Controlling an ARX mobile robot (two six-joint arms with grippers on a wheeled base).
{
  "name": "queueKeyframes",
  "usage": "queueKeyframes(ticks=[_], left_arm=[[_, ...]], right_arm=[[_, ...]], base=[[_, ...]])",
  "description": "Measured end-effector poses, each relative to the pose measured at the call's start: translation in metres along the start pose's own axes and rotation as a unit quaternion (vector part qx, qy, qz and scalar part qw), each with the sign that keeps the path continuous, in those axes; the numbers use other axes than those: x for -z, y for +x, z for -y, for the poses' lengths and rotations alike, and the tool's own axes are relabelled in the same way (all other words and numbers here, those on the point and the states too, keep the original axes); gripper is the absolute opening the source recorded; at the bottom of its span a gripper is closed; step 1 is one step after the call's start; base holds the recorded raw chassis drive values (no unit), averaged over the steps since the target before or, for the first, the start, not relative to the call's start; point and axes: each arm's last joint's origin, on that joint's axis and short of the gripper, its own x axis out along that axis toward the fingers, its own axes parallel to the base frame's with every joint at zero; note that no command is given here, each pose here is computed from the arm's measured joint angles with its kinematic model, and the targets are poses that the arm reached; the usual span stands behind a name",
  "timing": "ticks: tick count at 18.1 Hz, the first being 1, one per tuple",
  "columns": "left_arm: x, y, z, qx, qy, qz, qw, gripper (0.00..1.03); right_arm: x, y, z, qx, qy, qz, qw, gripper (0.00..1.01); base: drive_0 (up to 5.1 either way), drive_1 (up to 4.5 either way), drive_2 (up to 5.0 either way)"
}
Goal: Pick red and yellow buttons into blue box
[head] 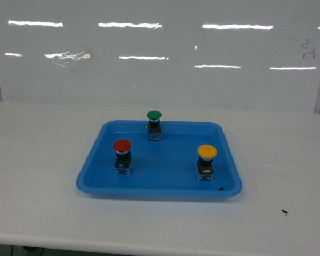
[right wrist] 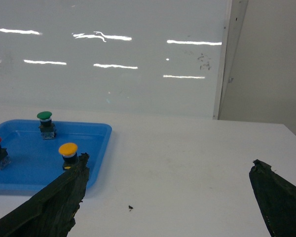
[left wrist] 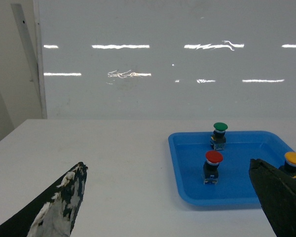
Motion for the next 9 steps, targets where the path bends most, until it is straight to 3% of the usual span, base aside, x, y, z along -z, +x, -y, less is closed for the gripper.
queueKeyframes(ticks=[9], left_arm=[[0.0000,0.0000,0.0000,0.000,0.000,0.000,1.0000,0.98]], right_arm=[[0.0000,0.0000,0.0000,0.000,0.000,0.000,1.0000,0.98]], base=[[0.0,0.00,0.0]])
